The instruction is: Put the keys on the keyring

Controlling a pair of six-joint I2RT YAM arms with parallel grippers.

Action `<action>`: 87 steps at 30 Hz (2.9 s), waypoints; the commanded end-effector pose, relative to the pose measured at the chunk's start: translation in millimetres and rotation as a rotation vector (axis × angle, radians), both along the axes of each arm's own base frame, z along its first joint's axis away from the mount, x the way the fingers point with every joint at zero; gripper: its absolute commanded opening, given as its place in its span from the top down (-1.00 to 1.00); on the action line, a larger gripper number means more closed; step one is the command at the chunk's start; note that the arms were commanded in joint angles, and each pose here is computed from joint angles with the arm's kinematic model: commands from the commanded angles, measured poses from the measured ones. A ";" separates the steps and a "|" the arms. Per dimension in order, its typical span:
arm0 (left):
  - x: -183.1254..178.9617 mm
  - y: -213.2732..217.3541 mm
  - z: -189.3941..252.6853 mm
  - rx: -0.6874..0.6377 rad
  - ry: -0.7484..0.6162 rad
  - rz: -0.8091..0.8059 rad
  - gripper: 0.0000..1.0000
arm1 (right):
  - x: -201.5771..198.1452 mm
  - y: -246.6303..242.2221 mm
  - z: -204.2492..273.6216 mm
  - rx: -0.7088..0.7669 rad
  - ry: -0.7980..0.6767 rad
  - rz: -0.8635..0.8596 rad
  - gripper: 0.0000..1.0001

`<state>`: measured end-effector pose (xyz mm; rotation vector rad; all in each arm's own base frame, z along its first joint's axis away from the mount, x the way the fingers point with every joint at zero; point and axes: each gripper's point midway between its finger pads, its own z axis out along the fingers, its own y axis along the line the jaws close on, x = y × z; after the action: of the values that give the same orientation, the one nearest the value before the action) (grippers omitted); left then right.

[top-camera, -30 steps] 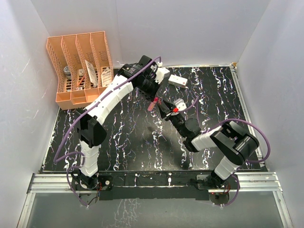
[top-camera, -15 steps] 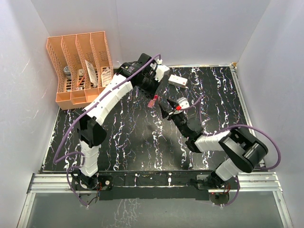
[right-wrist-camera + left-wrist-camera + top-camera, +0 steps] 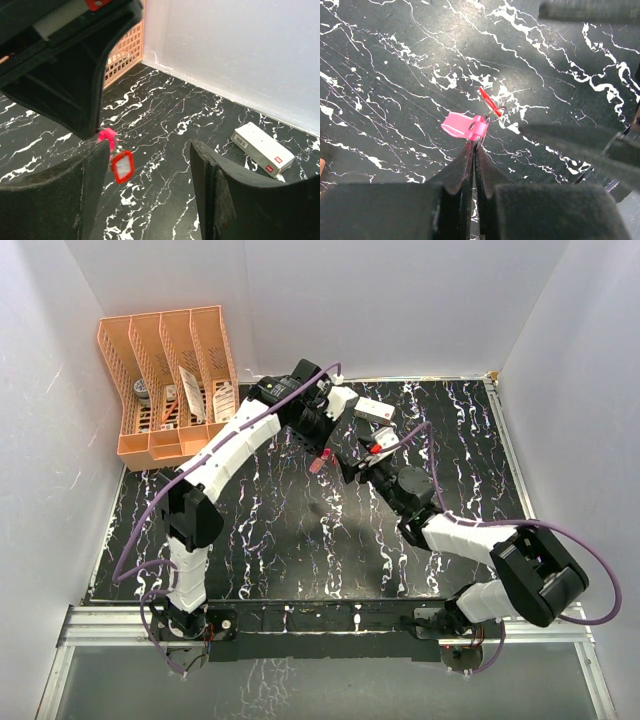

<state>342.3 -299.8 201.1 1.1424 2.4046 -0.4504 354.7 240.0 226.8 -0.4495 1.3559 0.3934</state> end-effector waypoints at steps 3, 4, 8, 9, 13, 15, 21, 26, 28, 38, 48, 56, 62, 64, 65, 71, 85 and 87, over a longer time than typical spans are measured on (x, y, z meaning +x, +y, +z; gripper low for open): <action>-16.3 3.6 37.7 -0.070 -0.077 -0.074 1.00 | -1.7 -5.7 29.6 0.024 -0.024 0.168 -0.28; -17.5 3.3 39.7 -0.077 -0.084 -0.084 1.00 | -2.8 -5.3 29.7 0.029 -0.018 0.201 -0.28; -17.5 3.1 41.3 -0.083 -0.099 -0.102 1.00 | -3.9 -1.0 27.5 0.034 0.011 0.318 -0.22; -16.6 3.0 41.4 -0.082 -0.103 -0.103 1.00 | -5.2 2.9 25.9 0.030 0.021 0.350 -0.21; -15.2 3.3 39.6 -0.075 -0.108 -0.109 1.00 | -10.6 15.4 24.1 0.015 0.026 0.441 -0.19; -15.5 2.7 39.6 -0.077 -0.108 -0.114 1.00 | -10.7 18.3 23.2 0.010 0.029 0.460 -0.19; -16.4 1.8 39.7 -0.081 -0.107 -0.126 1.00 | -6.8 23.4 22.3 0.001 0.033 0.482 -0.19; -21.8 -0.7 39.2 -0.098 -0.089 -0.148 1.00 | -2.3 27.7 18.0 0.001 0.037 0.494 -0.17; -23.0 -0.2 38.5 -0.096 -0.085 -0.151 1.00 | 0.4 28.6 17.0 0.003 0.040 0.495 -0.15; -31.7 3.5 34.1 -0.089 -0.064 -0.167 1.00 | 6.4 33.2 20.6 0.021 0.021 0.505 -0.04; -32.6 0.7 38.7 -0.102 -0.078 -0.182 1.00 | 10.7 36.9 16.7 0.018 0.031 0.518 0.09; -31.6 -1.8 38.3 -0.101 -0.078 -0.186 1.00 | 6.2 41.7 15.2 0.017 0.036 0.561 0.17; -30.8 -4.1 39.2 -0.104 -0.080 -0.190 1.00 | 6.2 43.5 14.1 0.016 0.040 0.571 0.58; -30.3 -3.7 38.6 -0.101 -0.081 -0.186 1.00 | 6.7 42.8 14.4 0.018 0.040 0.566 0.72; -30.0 -3.4 38.9 -0.101 -0.082 -0.184 1.00 | 6.9 42.2 14.3 0.019 0.040 0.563 0.77; -20.0 1.0 40.8 -0.082 -0.122 -0.121 1.00 | 6.5 38.3 18.4 0.027 0.021 0.537 1.00; 8.8 27.0 108.4 -0.302 -0.534 0.192 -0.29 | 16.7 19.1 26.1 0.193 0.039 0.386 1.00; 2.4 27.4 115.9 -0.404 -0.590 0.209 -0.38 | 17.4 14.5 30.5 0.243 0.043 0.362 1.00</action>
<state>340.1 -271.1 256.7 0.9261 2.0538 -0.3492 365.8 266.8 219.5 -0.6323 1.3504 0.8687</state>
